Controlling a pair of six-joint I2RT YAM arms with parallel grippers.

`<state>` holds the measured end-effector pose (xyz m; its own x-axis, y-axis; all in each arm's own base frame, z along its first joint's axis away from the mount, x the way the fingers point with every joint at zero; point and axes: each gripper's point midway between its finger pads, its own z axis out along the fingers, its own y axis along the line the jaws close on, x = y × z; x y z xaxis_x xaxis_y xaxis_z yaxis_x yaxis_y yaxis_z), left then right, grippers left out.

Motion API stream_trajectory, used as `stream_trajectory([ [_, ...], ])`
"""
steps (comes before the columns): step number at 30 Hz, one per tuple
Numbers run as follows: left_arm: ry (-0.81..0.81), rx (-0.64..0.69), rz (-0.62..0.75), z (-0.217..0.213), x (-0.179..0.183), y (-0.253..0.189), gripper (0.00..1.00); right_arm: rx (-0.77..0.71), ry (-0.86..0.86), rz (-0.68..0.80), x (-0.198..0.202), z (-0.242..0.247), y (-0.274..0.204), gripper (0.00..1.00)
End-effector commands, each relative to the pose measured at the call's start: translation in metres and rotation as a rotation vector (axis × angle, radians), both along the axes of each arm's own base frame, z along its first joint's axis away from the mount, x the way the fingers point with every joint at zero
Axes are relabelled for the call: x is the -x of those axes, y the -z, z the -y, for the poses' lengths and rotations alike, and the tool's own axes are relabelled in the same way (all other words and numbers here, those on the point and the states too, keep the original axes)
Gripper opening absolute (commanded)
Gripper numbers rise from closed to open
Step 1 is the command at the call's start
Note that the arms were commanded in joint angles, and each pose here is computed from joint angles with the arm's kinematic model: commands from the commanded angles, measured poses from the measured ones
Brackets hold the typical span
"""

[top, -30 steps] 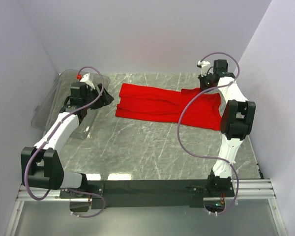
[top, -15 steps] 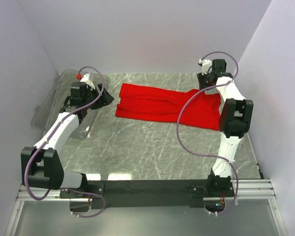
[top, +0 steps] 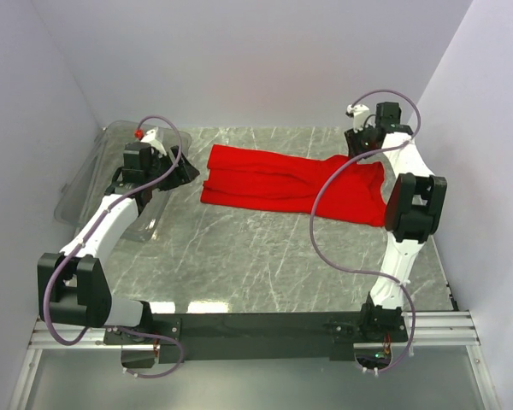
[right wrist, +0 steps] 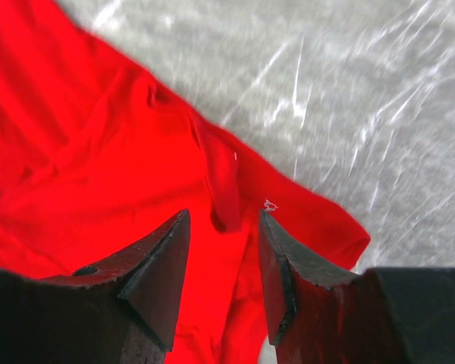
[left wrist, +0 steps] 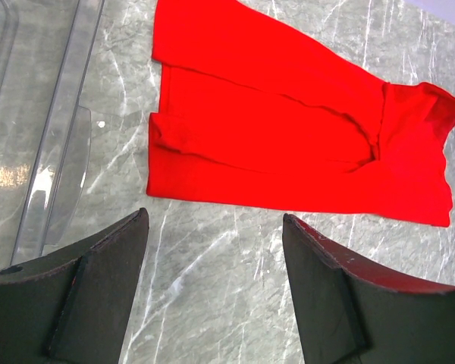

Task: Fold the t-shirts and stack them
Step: Fold the tshirt

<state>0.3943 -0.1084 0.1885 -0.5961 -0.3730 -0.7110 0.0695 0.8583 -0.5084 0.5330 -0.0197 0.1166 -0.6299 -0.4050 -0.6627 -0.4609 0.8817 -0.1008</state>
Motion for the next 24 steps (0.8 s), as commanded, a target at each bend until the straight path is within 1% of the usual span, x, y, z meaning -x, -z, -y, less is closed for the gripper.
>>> stream_trajectory([
  [1,0.015,0.019,0.044,0.003,-0.006,-0.014,0.77,0.006,-0.064,-0.033,0.022,0.01,-0.007,0.48],
  [5,0.019,0.019,0.04,0.004,-0.008,-0.014,0.77,0.024,-0.091,-0.078,0.028,0.014,0.008,0.49],
  [8,0.021,0.022,0.041,0.005,-0.009,-0.014,0.77,0.046,-0.071,-0.064,0.016,0.021,0.015,0.49],
  [12,0.018,0.024,0.04,0.004,-0.008,-0.015,0.77,0.009,-0.075,-0.088,0.004,0.015,0.022,0.48],
  [14,0.017,0.022,0.039,0.004,-0.008,-0.015,0.77,-0.006,-0.093,-0.093,-0.002,0.01,0.025,0.47],
  [17,0.014,0.017,0.031,0.003,-0.004,-0.013,0.77,-0.007,-0.088,-0.11,-0.002,0.008,0.032,0.41],
  [20,0.013,0.018,0.03,0.003,-0.003,-0.012,0.77,0.001,-0.062,-0.093,-0.007,0.011,0.03,0.24],
  [21,0.012,0.018,0.03,0.002,-0.003,-0.012,0.77,0.002,-0.062,-0.093,-0.007,0.012,0.028,0.12],
  [22,0.013,0.018,0.03,0.003,-0.003,-0.012,0.77,0.001,-0.061,-0.084,-0.008,0.011,0.026,0.05],
  [23,0.015,0.019,0.03,0.003,-0.003,-0.012,0.77,-0.002,-0.05,-0.07,-0.009,0.012,0.02,0.0],
  [24,0.015,0.019,0.03,0.003,-0.004,-0.012,0.77,0.003,-0.042,-0.047,-0.013,0.013,0.015,0.0],
])
